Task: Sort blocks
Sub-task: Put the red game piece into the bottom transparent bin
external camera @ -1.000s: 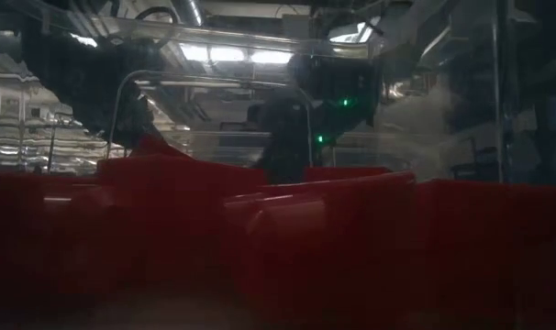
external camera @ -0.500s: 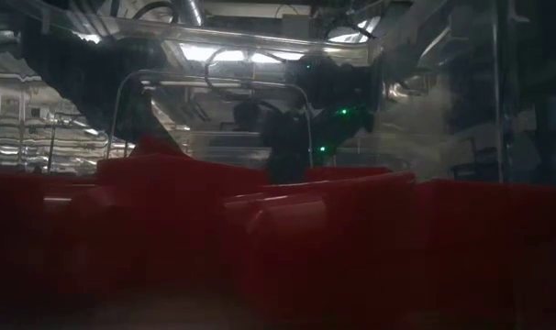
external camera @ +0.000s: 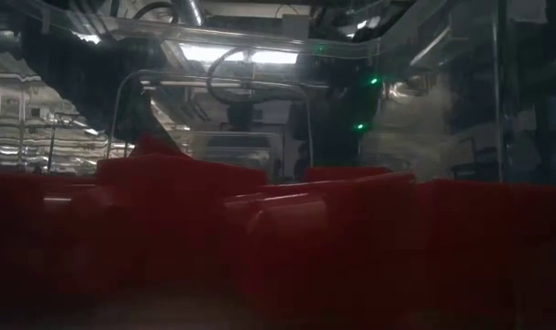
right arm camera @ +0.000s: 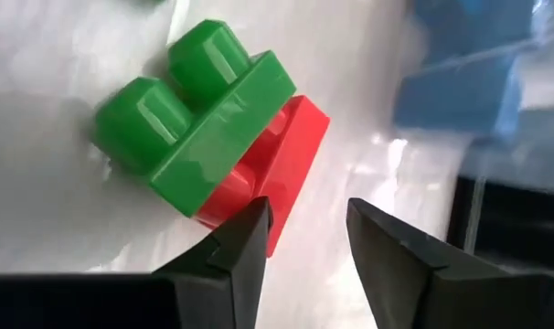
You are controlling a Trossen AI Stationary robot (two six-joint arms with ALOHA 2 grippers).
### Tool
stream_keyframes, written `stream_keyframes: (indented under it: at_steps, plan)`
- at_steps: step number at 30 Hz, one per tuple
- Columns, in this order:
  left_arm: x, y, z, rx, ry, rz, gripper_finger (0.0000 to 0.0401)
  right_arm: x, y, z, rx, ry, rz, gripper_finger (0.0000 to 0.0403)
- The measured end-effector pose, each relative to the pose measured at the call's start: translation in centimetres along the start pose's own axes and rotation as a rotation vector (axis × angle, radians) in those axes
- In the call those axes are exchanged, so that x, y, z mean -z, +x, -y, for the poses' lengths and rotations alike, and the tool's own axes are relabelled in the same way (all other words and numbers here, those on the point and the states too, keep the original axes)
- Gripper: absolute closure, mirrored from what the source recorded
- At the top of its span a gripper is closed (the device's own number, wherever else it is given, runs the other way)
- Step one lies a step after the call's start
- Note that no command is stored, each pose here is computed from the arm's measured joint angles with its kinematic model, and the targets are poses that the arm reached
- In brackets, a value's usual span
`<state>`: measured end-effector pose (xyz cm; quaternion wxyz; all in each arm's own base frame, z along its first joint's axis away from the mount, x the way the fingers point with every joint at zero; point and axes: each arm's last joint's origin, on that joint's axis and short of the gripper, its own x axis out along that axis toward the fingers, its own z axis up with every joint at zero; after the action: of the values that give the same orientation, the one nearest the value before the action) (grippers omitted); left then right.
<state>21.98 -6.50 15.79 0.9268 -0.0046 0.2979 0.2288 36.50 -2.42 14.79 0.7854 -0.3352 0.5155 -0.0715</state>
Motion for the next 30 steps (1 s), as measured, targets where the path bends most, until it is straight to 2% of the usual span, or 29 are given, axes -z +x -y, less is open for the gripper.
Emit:
stream_keyframes:
  at_steps: [7,12,14,20,30]
  plan:
    - [0.0,0.0,0.0,0.001,-0.008,0.001,0.0203,0.5,-3.2,-1.0,-0.086,0.092,-0.059,0.0247]
    - [0.0,0.0,0.0,0.001,-0.009,0.002,0.0203,0.3,-5.3,0.5,-0.108,0.227,0.037,0.0246]
    - [0.0,0.0,0.0,0.001,-0.009,0.002,0.0203,0.3,-5.1,0.7,-0.110,0.266,0.043,0.0246]
    - [0.0,0.0,0.1,0.003,-0.008,0.002,0.0203,0.3,-4.2,-0.1,-0.216,0.356,0.029,0.0246]
    - [0.0,0.0,0.1,0.004,-0.007,0.001,0.0203,0.4,-3.2,0.1,-0.150,0.420,0.003,0.0246]
